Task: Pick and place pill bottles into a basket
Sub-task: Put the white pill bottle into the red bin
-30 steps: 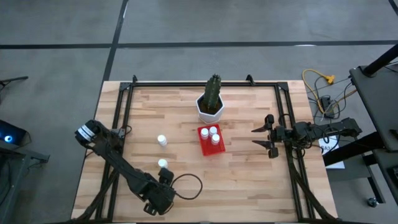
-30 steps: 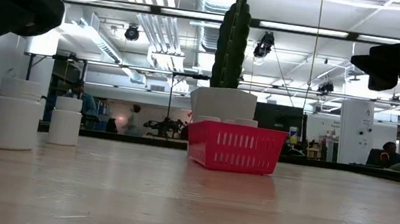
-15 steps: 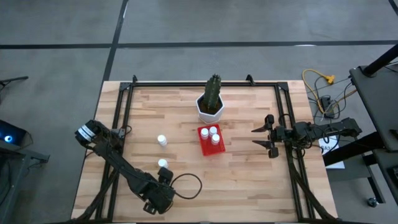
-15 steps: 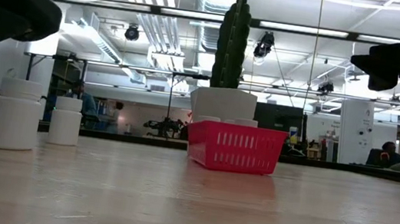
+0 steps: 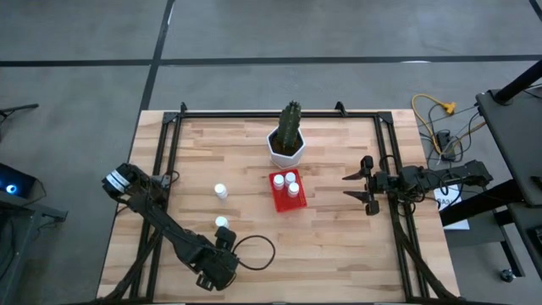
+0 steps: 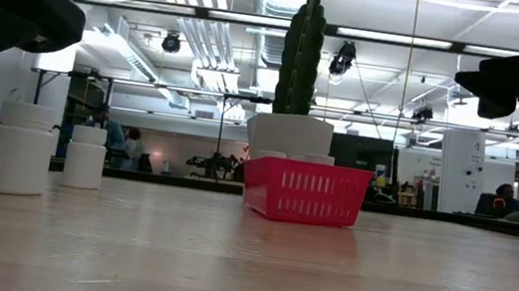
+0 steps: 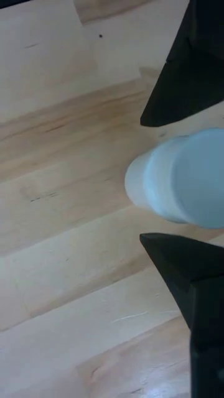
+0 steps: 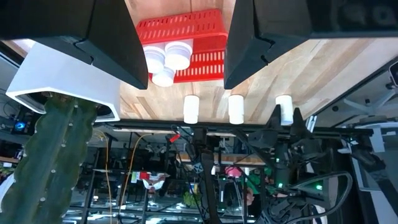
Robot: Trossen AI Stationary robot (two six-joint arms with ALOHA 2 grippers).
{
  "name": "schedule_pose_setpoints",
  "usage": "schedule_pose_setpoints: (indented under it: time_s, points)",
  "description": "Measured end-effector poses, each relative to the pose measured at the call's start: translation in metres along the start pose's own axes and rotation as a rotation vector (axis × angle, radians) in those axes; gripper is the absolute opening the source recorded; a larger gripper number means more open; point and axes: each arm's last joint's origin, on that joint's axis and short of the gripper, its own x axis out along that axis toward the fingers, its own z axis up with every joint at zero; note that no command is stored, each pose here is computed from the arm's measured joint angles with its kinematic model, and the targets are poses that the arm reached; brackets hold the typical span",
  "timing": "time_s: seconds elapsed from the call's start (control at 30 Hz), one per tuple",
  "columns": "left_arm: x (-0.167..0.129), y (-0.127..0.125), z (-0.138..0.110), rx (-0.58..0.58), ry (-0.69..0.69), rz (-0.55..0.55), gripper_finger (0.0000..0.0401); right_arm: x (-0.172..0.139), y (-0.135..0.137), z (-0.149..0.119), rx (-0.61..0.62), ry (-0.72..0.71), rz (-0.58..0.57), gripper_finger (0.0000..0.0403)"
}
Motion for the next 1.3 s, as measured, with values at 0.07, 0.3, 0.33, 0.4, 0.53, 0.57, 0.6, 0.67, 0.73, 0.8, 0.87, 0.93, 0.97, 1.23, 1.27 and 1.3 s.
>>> schedule_pose_setpoints:
  time_s: [0.07, 0.3, 0.33, 0.4, 0.53, 0.57, 0.6, 0.67, 0.73, 0.8, 0.87, 0.93, 0.97, 1.23, 1.27, 1.3]
  points:
    - [0.0, 0.0, 0.0, -0.001, 0.0, 0.0, 0.0256, 0.0, 0.0, 0.0, 0.0, 0.0, 0.0, 0.0201]
    - [0.0, 0.0, -0.001, -0.002, 0.007, -0.012, 0.0208, 0.0, 0.0, 0.0, 0.0, 0.0, 0.0, 0.0201]
    - [0.0, 0.0, -0.001, -0.002, 0.009, -0.016, 0.0202, 0.0, 0.0, 0.0, 0.0, 0.0, 0.0, 0.0201]
    - [0.0, -0.001, -0.001, -0.002, 0.012, -0.023, 0.0189, 0.0, 0.0, 0.0, 0.0, 0.0, 0.0, 0.0201]
    - [0.0, -0.001, -0.001, 0.001, 0.013, -0.028, 0.0164, 0.0, 0.0, 0.0, 0.0, 0.0, 0.0, 0.0201]
    - [0.0, 0.0, -0.001, 0.0, 0.013, -0.028, 0.0161, 0.0, 0.0, 0.0, 0.0, 0.0, 0.0, 0.0201]
    - [0.0, 0.0, -0.001, 0.0, 0.014, -0.028, 0.016, 0.0, 0.0, 0.0, 0.0, 0.0, 0.0, 0.0201]
    - [-0.001, 0.001, -0.001, -0.002, 0.032, -0.025, 0.016, 0.0, 0.0, 0.0, 0.0, 0.0, 0.0, 0.0201]
    - [-0.002, 0.004, 0.0, -0.009, 0.049, -0.035, 0.016, 0.0, 0.0, 0.0, 0.0, 0.0, 0.0, 0.0201]
    - [-0.003, 0.007, 0.002, -0.005, 0.055, -0.051, 0.016, 0.0, 0.0, 0.0, 0.0, 0.0, 0.0, 0.0201]
    - [-0.004, 0.012, 0.005, 0.014, 0.05, -0.052, 0.016, 0.0, 0.0, 0.0, 0.002, 0.0, 0.0, 0.0201]
    - [-0.005, 0.017, 0.009, 0.032, 0.044, -0.054, 0.016, 0.0, 0.0, 0.0, 0.002, 0.0, 0.0, 0.0201]
    - [-0.006, 0.021, 0.011, 0.04, 0.04, -0.054, 0.016, 0.0, 0.0, 0.0, 0.002, 0.0, 0.0, 0.0201]
    - [-0.024, 0.056, 0.025, 0.028, 0.11, -0.023, 0.016, 0.0, 0.0, 0.0, 0.001, 0.0, 0.0, 0.0201]
    - [-0.027, 0.059, 0.027, 0.033, 0.107, -0.02, 0.0159, 0.0, 0.0, 0.0, 0.001, 0.0, 0.0, 0.0201]
    - [-0.03, 0.063, 0.031, 0.043, 0.095, -0.02, 0.0159, 0.0, 0.0, 0.0, 0.001, 0.0, 0.0, 0.0201]
